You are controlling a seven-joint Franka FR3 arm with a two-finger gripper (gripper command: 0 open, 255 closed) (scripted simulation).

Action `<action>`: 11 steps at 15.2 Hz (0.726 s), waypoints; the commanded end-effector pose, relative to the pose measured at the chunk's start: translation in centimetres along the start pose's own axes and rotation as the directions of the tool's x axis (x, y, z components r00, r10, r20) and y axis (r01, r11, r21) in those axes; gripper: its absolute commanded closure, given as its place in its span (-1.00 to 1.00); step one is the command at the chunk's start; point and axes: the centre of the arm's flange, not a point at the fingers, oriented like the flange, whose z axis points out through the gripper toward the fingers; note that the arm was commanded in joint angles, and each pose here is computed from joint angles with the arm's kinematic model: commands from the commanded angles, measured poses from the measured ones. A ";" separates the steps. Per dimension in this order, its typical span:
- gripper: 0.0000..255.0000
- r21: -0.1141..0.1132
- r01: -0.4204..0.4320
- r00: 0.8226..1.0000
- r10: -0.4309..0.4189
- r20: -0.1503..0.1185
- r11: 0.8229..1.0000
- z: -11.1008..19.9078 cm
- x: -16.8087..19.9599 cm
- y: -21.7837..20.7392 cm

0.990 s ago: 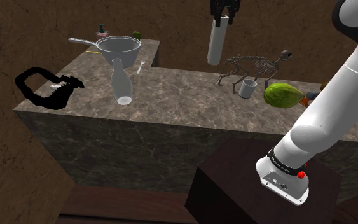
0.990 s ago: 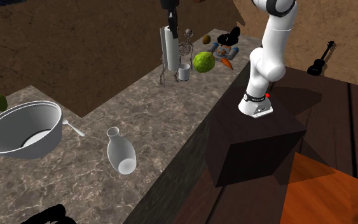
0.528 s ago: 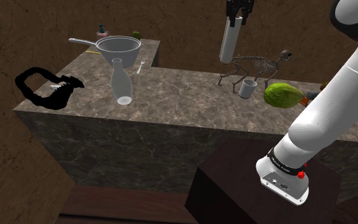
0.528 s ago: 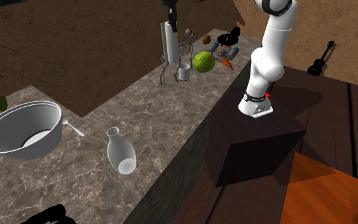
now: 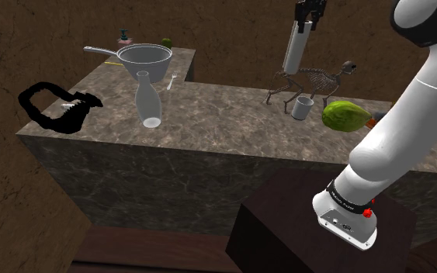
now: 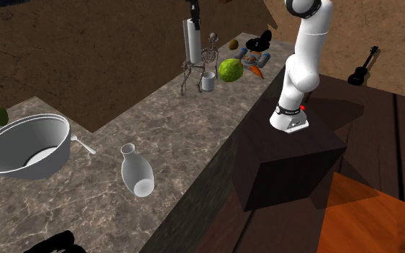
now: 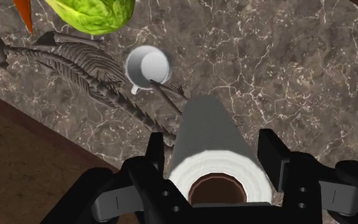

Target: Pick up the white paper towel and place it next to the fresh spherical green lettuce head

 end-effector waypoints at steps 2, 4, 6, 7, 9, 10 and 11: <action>1.00 -0.001 0.002 1.000 -0.002 0.000 1.000 1.0 0.6 3.9; 1.00 -0.001 0.002 1.000 -0.002 0.000 1.000 1.5 0.9 6.5; 1.00 -0.001 0.002 1.000 -0.002 0.000 1.000 1.9 1.2 9.1; 1.00 -0.001 0.002 1.000 -0.002 0.000 1.000 2.1 1.3 10.4; 1.00 -0.001 0.002 1.000 -0.002 0.000 1.000 2.6 1.6 13.0; 1.00 -0.001 0.002 1.000 -0.002 0.000 1.000 2.8 1.8 14.3; 1.00 -0.001 0.002 1.000 -0.002 0.000 1.000 3.1 1.9 15.6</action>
